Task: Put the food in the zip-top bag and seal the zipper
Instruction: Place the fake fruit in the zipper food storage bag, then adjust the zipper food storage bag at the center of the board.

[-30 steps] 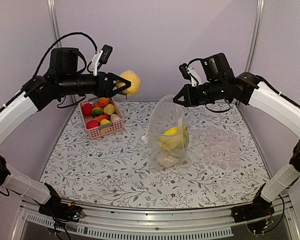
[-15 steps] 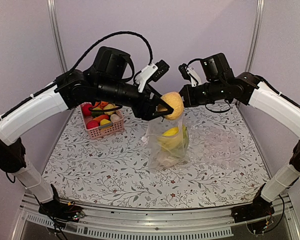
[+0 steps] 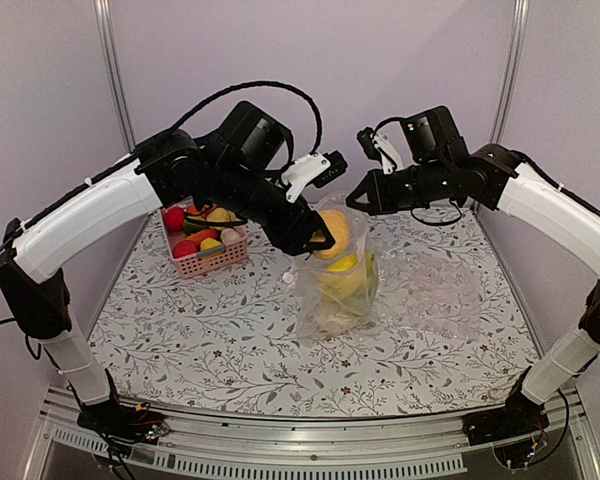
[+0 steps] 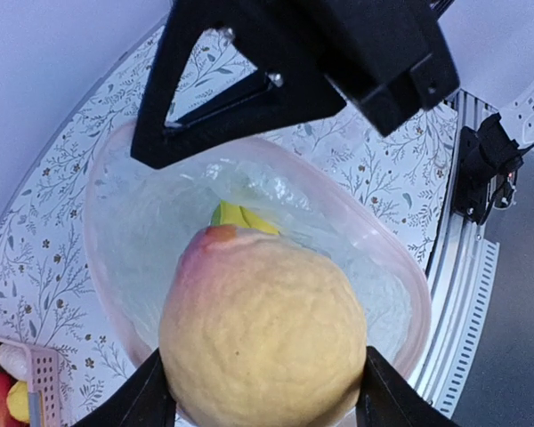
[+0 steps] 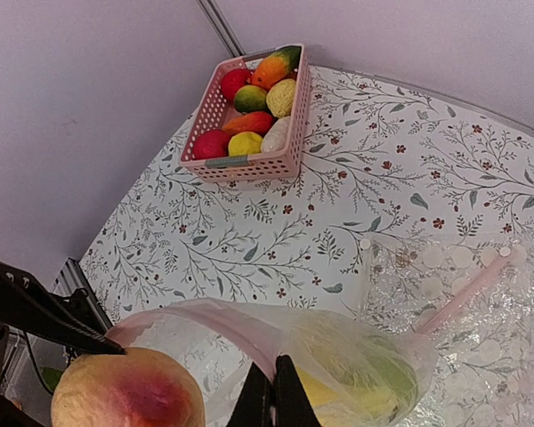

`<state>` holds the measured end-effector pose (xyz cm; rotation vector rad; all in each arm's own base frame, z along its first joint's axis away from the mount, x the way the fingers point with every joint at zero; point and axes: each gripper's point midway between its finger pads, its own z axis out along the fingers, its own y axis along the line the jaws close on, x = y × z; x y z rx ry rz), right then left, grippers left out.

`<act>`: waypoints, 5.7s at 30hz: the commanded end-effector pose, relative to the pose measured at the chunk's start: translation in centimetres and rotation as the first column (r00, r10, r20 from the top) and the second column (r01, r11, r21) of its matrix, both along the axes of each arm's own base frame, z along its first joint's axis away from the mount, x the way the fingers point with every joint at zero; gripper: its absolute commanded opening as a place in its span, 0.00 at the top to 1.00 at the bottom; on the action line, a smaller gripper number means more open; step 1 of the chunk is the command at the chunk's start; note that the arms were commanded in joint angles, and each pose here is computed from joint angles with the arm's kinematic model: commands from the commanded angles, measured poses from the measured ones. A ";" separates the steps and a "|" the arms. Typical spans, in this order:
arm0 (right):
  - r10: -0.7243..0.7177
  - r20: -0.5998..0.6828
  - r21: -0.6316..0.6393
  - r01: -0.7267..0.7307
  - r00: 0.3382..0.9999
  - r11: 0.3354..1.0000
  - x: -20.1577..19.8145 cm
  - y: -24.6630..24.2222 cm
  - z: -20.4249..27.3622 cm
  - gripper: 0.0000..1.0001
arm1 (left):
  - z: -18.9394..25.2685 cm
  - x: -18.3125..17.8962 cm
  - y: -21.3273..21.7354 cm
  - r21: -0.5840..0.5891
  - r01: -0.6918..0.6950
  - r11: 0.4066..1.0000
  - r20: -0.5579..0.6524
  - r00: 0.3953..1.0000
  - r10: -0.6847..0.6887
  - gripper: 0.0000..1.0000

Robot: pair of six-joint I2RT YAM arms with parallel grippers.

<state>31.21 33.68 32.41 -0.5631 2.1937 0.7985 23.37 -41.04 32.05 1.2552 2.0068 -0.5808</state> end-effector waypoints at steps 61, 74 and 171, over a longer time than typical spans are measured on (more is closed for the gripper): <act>-0.044 0.109 0.011 0.043 0.993 0.999 0.4 0.4 3.2 1.00 | -3.1 -6.7 2.4 -0.069 -0.103 0.992 -0.282 0.956 0.079 0.24; -0.057 0.116 0.004 0.057 0.992 0.998 0.9 0.6 2.9 1.00 | -5.4 -7.9 1.7 0.000 -0.067 0.998 -0.311 0.948 0.064 0.48; -0.212 0.142 -0.002 0.214 0.967 0.977 1.2 -2.9 2.1 1.00 | -2.2 12.6 20.1 -0.211 -0.596 0.775 -0.296 0.795 0.530 0.00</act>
